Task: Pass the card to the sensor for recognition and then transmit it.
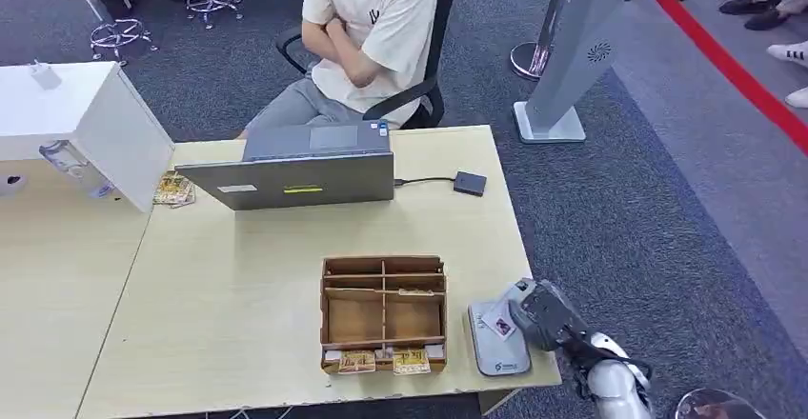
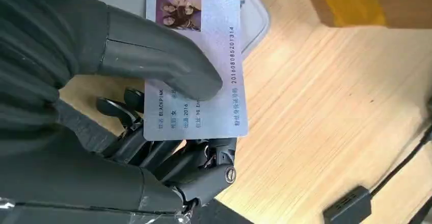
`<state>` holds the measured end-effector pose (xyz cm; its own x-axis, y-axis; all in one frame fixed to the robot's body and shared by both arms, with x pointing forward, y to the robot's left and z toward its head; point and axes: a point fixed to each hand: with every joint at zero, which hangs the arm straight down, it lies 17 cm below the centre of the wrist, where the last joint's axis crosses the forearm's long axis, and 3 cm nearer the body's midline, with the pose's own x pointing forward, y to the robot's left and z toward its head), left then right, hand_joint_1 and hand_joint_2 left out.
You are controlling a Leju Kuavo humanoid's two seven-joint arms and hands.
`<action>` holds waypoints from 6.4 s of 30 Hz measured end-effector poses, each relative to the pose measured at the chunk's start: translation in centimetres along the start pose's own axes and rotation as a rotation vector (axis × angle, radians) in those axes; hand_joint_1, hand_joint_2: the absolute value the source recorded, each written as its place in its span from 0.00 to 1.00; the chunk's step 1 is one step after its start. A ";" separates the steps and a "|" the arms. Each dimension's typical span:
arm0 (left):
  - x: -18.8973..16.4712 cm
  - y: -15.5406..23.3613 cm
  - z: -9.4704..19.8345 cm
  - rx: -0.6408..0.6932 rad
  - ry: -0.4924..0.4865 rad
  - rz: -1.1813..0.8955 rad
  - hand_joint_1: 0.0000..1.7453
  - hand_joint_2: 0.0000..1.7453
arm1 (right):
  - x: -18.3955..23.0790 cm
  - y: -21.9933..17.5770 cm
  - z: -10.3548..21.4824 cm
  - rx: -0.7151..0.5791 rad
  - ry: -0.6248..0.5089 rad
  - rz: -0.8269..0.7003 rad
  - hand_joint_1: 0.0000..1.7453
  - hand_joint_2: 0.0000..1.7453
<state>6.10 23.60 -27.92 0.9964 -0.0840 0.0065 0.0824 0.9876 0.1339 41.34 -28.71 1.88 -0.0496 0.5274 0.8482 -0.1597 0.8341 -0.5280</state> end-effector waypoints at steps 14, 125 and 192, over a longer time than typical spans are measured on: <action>0.0 0.0 0.0 -0.001 0.002 0.008 0.00 0.00 | -1.5 -0.7 -1.1 -0.008 0.056 0.124 1.00 1.00; 0.9 -2.7 0.7 -0.040 -0.093 -0.385 0.00 0.00 | 43.5 -3.1 -14.3 -0.667 -0.629 0.872 0.04 1.00; 0.5 -3.2 0.8 -0.028 -0.025 -0.140 0.00 0.00 | 35.2 -1.4 5.1 -0.524 -0.694 0.320 0.32 1.00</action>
<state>6.30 20.28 -27.51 0.9745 -0.2241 0.0139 0.2214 0.9693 0.1070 34.81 -12.15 32.66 -0.6211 0.6709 0.4051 0.4209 0.7216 -0.5497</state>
